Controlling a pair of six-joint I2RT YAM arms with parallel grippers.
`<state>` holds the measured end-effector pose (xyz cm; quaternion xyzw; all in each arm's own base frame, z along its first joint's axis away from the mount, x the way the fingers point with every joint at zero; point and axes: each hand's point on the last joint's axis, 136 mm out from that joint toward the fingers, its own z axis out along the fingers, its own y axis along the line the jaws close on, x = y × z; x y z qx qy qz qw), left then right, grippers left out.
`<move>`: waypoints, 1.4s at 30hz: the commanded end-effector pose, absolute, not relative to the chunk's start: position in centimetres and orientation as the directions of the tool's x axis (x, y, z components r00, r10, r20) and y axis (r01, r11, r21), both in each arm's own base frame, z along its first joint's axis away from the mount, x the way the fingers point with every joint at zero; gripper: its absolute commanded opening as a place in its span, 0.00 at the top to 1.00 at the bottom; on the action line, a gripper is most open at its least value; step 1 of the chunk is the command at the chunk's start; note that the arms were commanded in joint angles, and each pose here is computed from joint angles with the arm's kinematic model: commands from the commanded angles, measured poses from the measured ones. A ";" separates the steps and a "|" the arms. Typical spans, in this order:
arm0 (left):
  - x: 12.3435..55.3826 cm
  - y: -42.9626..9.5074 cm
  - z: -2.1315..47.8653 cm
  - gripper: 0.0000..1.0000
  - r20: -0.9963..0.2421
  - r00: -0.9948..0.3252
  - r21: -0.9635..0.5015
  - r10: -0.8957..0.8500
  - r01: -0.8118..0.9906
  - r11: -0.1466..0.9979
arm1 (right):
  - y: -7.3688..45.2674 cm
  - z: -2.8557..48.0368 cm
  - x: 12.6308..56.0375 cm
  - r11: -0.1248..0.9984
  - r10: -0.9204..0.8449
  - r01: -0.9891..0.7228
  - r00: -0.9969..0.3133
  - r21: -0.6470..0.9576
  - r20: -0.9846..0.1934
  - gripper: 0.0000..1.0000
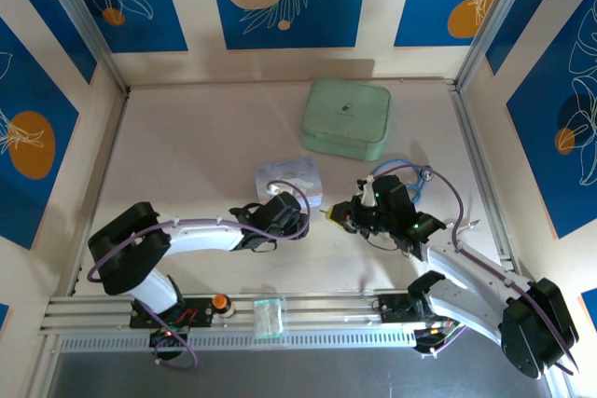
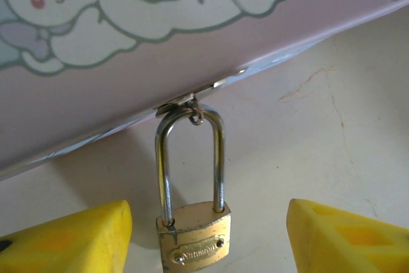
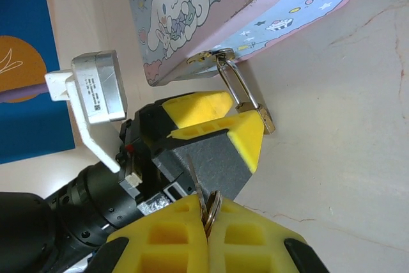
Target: Unlock the padlock with the key
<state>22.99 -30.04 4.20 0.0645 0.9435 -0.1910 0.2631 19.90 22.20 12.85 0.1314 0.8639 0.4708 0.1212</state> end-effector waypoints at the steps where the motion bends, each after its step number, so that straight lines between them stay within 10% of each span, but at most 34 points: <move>1: 23.5 -29.6 3.0 0.36 -0.524 -0.851 -0.285 0.035 0.214 0.934 | 22.3 12.1 19.2 0.532 0.315 0.115 -0.947 0.839 -0.070 1.00; 28: 23.0 -30.2 2.8 0.76 -0.485 -0.866 -0.438 -0.121 0.121 0.891 | 22.3 9.5 18.8 0.543 0.336 0.157 -0.941 0.825 -0.042 1.00; 42: 22.9 -30.6 6.9 0.84 -0.296 -0.822 -0.760 -0.486 -0.106 0.641 | 25.1 8.4 19.0 0.463 0.398 0.216 -0.917 0.860 0.016 1.00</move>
